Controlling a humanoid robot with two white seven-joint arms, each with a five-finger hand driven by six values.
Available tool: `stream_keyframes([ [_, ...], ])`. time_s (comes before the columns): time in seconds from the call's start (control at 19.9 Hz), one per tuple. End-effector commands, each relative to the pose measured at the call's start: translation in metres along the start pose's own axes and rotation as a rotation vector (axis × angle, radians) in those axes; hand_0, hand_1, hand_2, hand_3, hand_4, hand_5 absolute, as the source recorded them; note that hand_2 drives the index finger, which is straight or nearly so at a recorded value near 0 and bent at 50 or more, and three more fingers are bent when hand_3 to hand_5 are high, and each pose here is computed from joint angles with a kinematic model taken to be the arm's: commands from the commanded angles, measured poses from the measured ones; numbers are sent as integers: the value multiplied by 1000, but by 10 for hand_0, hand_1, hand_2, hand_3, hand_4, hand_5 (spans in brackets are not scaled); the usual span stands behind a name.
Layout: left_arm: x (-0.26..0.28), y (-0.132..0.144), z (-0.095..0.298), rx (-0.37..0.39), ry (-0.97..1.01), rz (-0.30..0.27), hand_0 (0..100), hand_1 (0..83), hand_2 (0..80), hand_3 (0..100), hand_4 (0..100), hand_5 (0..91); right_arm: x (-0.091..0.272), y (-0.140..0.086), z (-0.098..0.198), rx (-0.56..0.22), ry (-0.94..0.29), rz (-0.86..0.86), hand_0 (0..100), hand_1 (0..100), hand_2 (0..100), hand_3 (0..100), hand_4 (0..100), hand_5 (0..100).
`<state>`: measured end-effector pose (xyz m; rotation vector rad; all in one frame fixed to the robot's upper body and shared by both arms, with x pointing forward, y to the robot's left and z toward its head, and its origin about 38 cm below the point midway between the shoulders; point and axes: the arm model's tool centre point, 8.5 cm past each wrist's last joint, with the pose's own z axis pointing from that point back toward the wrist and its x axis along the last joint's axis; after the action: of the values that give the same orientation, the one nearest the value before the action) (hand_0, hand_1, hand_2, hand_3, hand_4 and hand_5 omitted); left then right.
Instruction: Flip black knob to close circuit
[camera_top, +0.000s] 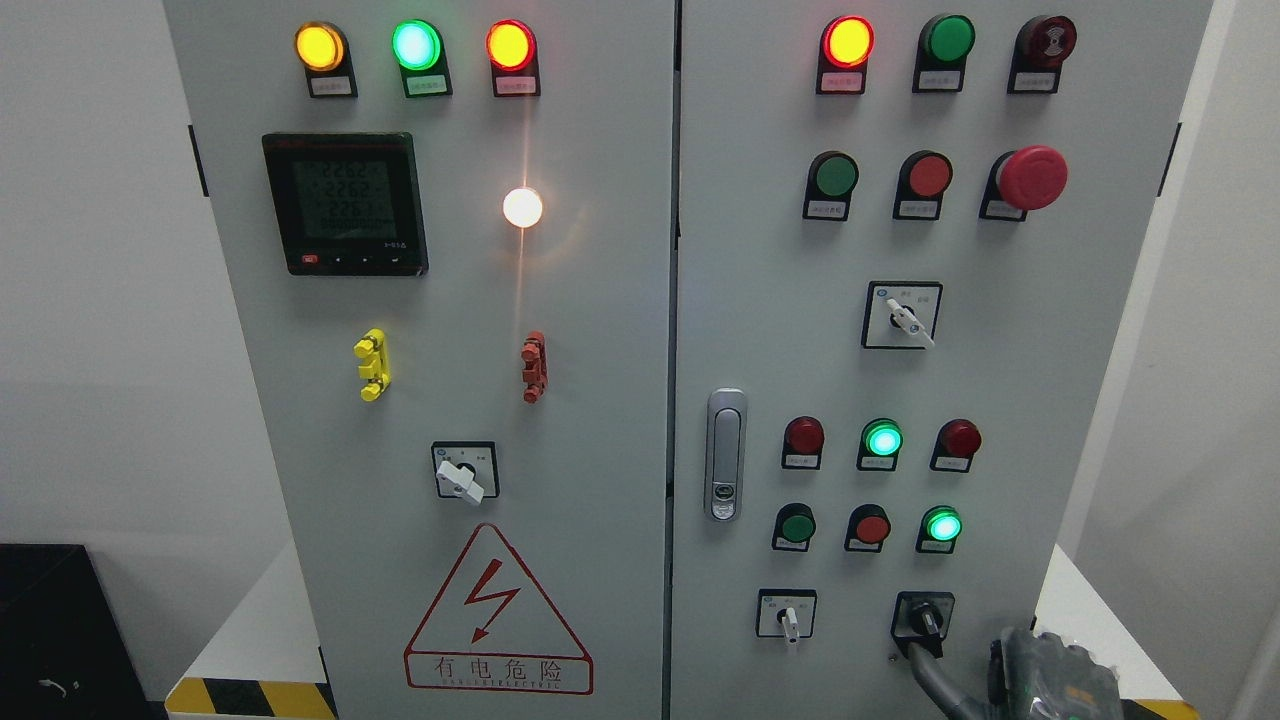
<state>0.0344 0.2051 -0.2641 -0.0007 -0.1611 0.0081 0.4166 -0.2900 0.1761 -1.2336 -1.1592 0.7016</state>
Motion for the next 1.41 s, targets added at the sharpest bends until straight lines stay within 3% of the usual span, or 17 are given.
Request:
stream_keyframes([
  [0.0, -4, 0, 0, 0, 6, 0, 120, 556, 0, 0, 0, 0, -8, -2, -1, -4, 21, -10, 0, 0, 951, 1000, 952, 965],
  [1.36, -4, -1, 0, -1, 6, 0, 120, 556, 0, 0, 0, 0, -11, -12, -2, -28, 31, -34, 0, 0, 951, 1000, 948, 961],
])
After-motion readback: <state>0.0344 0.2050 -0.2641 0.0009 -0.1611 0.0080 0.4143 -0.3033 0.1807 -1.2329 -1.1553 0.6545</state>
